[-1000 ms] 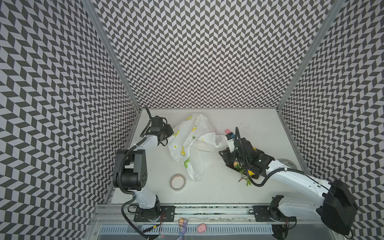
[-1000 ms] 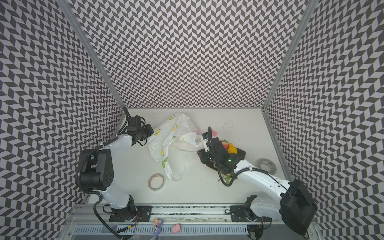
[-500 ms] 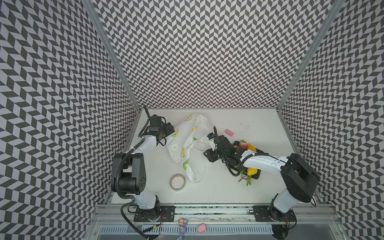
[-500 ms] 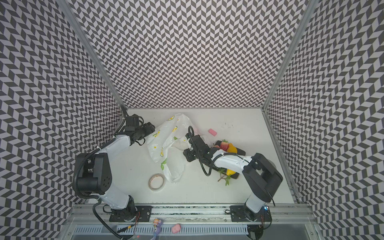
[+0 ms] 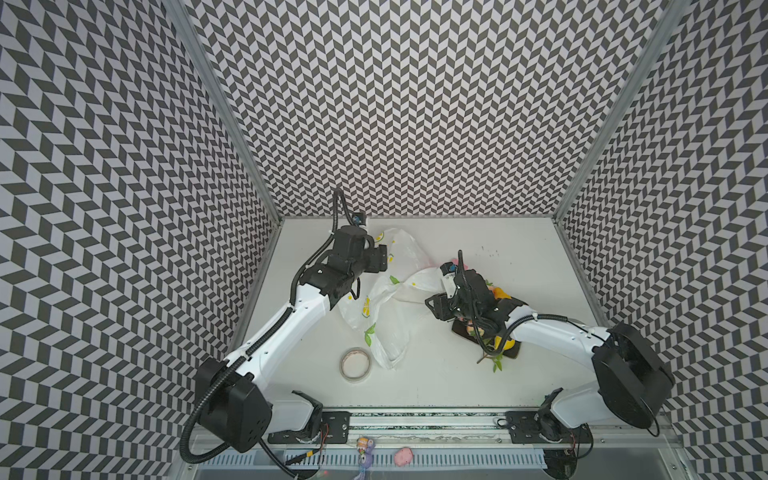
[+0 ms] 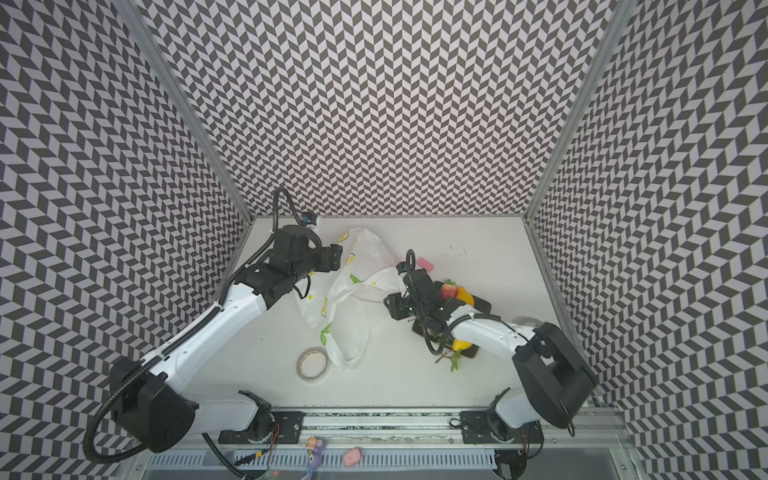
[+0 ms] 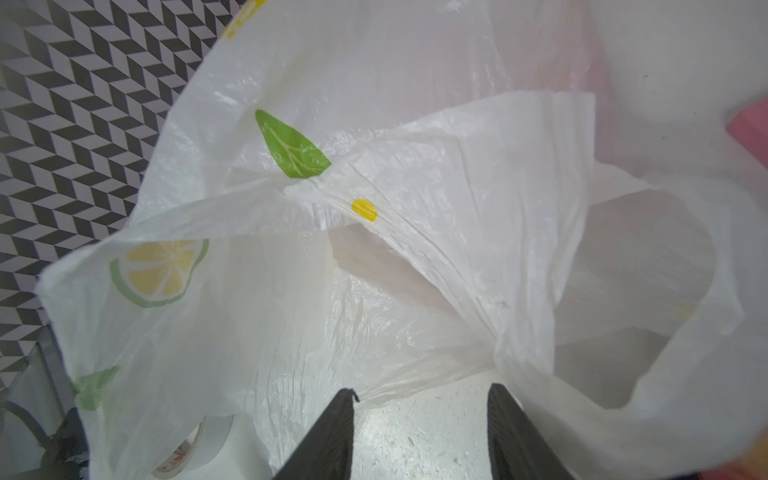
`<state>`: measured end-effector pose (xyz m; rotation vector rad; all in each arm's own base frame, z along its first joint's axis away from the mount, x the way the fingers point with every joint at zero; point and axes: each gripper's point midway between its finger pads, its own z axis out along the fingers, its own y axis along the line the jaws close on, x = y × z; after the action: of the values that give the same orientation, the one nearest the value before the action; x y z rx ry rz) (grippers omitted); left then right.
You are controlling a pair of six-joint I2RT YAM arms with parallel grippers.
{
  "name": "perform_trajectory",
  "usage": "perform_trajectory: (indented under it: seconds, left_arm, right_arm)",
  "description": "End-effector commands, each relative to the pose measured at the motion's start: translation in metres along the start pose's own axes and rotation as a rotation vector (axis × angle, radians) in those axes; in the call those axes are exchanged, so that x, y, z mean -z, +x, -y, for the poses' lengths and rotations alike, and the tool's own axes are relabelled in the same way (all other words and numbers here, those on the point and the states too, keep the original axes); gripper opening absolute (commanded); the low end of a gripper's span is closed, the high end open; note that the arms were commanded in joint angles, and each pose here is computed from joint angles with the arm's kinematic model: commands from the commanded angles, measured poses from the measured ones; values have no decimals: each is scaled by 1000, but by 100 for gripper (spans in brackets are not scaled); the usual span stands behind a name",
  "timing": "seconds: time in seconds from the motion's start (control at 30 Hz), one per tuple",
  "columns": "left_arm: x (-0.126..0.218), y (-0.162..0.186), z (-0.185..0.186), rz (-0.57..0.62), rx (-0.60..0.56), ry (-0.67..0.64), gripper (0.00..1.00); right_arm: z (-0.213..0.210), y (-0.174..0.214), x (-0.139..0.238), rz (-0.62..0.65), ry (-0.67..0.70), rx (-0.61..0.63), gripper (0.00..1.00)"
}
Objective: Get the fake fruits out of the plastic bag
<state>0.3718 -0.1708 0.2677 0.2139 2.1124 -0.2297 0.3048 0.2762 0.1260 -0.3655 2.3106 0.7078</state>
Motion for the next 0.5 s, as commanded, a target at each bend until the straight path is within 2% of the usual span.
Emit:
perform_trajectory:
  seconds: [0.0, 0.1, 0.2, 0.47]
  left_arm:
    - [7, 30, 9, -86, -198, -15, 86]
    - [2, 44, 37, -127, -314, 69, 87]
    - [-9, 61, 51, -200, -393, 109, 87]
    - [-32, 75, 42, -311, -501, 34, 87]
  right_arm:
    - [-4, -15, 13, 70, -20, -25, 51]
    - [-5, -16, 17, 73, -23, -23, 51]
    - [-6, -17, 20, 75, -22, -26, 51]
    - [-3, -19, 28, 100, -12, -51, 52]
